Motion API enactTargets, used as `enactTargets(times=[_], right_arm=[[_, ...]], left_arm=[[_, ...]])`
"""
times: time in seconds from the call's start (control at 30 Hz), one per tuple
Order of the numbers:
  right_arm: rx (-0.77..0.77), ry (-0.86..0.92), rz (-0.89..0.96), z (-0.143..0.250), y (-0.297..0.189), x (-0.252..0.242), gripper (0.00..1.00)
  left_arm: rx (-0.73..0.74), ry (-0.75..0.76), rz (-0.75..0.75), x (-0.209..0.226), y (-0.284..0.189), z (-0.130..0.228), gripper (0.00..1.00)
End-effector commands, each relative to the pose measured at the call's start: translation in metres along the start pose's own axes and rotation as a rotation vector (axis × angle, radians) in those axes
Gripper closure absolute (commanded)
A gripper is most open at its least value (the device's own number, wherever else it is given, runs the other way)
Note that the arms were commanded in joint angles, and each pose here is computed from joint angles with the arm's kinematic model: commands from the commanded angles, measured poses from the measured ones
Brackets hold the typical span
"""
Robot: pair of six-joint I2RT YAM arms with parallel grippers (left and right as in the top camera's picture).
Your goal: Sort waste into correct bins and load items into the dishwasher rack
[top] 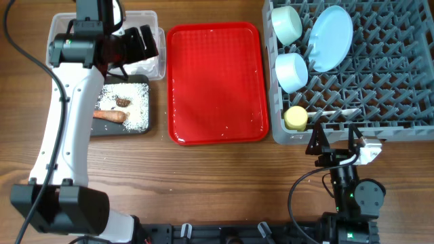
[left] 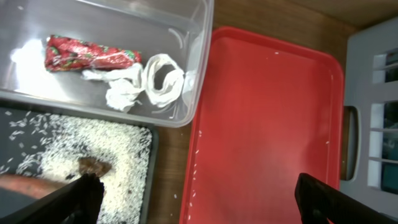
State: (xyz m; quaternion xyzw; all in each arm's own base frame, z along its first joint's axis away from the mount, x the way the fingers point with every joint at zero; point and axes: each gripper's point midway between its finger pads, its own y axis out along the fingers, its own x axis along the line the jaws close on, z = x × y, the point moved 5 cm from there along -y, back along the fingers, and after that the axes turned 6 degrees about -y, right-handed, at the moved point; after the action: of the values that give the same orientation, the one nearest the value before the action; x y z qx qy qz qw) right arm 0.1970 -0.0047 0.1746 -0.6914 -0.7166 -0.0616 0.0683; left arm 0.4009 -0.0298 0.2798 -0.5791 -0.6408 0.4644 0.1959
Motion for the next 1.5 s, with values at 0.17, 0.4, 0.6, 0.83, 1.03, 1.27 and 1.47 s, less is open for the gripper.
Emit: enactTargets(times=[0.17,0.4,0.6,0.83,1.03,1.27,1.47], right_arm=[[-0.018,0.006,-0.017,-0.003,-0.001,0.003,0.0],[-0.018,0.006,-0.017,-0.003,-0.001,0.003,0.0],[-0.018,0.006,-0.017,-0.003,-0.001,0.003,0.0],[-0.018,0.006,-0.017,-0.003,-0.001,0.003,0.0],[-0.018,0.006,-0.017,-0.003,-0.001,0.003,0.0],[-0.018,0.006,-0.017,-0.003,-0.001,0.003,0.0],[-0.018,0.006,-0.017,-0.003,-0.001,0.003,0.01]], left_arm=[[-0.541,0.081,0.152,0.017,-0.07,0.026,0.0],[-0.727,0.085,0.222,0.074,-0.064,0.153,0.0],[-0.825,0.078,0.24,0.096,-0.051,0.191,0.0],[-0.902,0.065,0.243,0.106,-0.039,0.198,0.0],[-0.956,0.064,0.273,0.106,-0.037,0.2,0.0],[-0.867,0.071,0.254,0.109,-0.02,0.21,0.0],[-0.869,0.071,0.255,0.109,-0.02,0.21,0.0]])
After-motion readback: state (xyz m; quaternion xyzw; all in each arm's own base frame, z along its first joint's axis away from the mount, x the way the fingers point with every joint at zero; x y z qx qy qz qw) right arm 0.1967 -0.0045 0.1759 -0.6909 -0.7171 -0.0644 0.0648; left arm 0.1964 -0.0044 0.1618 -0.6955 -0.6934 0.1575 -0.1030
